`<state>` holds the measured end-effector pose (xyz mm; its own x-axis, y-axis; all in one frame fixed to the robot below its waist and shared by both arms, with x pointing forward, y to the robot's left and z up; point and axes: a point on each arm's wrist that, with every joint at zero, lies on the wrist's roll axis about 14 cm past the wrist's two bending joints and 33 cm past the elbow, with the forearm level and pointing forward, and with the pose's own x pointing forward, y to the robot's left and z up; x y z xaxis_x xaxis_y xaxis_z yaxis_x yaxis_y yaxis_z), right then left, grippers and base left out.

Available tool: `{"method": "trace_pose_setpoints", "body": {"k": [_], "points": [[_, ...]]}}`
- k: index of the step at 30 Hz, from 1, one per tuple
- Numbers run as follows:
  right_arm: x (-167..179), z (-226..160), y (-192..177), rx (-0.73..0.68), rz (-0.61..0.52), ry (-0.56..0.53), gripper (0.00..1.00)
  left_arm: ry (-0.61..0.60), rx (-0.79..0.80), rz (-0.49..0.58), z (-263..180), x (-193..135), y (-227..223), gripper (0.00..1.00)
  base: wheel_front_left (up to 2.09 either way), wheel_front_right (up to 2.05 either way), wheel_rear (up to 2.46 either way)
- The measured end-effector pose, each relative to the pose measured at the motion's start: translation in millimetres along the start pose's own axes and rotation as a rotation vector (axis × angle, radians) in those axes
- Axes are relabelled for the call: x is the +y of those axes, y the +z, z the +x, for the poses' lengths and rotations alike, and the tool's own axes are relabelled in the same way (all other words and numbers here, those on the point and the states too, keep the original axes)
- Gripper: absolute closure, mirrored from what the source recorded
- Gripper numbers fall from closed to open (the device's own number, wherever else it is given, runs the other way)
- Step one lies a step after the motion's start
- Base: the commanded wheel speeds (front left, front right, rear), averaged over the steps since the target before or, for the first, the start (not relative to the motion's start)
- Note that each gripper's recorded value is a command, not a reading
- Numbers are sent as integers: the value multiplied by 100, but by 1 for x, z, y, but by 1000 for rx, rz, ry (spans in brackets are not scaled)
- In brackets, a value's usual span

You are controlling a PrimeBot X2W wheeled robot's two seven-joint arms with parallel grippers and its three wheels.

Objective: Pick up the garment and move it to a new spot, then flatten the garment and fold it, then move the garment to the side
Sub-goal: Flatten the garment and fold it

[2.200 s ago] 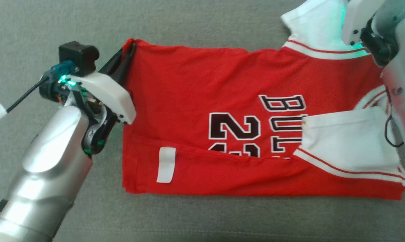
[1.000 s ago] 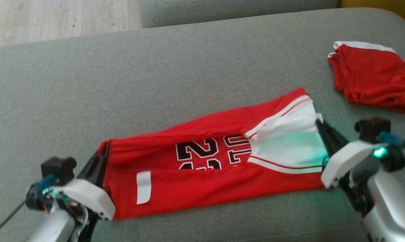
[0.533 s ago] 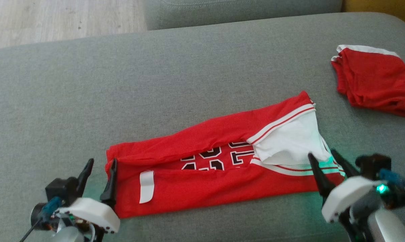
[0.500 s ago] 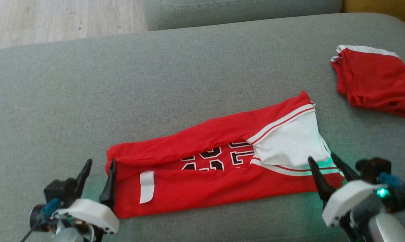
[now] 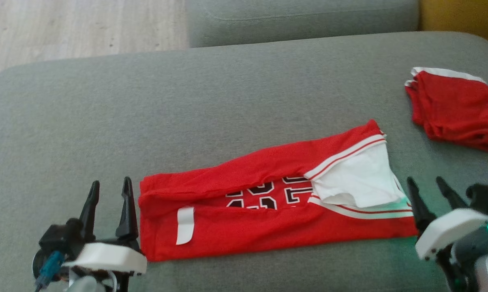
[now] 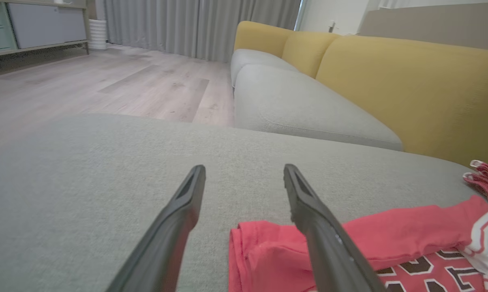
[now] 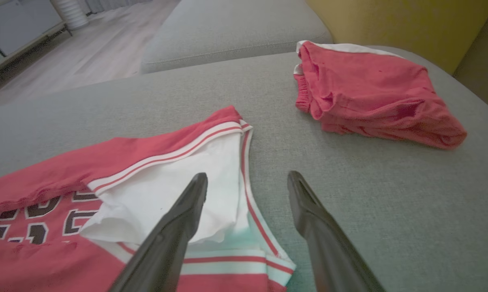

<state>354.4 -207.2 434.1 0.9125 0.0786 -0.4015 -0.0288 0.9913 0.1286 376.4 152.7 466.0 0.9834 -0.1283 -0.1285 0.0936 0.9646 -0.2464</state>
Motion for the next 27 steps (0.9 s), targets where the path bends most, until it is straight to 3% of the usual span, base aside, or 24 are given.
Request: {"method": "trace_pose_setpoints", "body": {"k": [6, 14, 17, 18, 19, 21, 23, 27], "points": [[-1, 32, 1, 73, -27, -1, 0, 80, -11, -18, -21, 16, 1, 0, 0, 0, 0], [5, 57, -58, 326, -57, 19, 0, 190, -28, -40, -44, 41, 3, 0, 0, 0, 0], [10, 59, -61, 344, -56, 33, 0, 210, -26, -41, -50, 44, 2, 0, 0, 0, 0], [11, 61, -61, 349, -58, 40, 19, 218, -27, -41, -52, 46, 2, 0, 0, 0, 0], [13, 61, -60, 352, -61, 48, 47, 220, -31, -40, -54, 46, 3, 0, 0, 0, 0], [18, 60, -60, 357, -65, 66, 77, 220, -37, -38, -56, 45, 4, 0, 0, 0, 0], [23, 57, -62, 363, -69, 82, 100, 209, -33, -37, -59, 41, 2, 0, 0, 0, 0], [24, 52, -61, 353, -72, 87, 100, 179, -27, -40, -58, 31, -1, 0, 0, 0, 0]]}}
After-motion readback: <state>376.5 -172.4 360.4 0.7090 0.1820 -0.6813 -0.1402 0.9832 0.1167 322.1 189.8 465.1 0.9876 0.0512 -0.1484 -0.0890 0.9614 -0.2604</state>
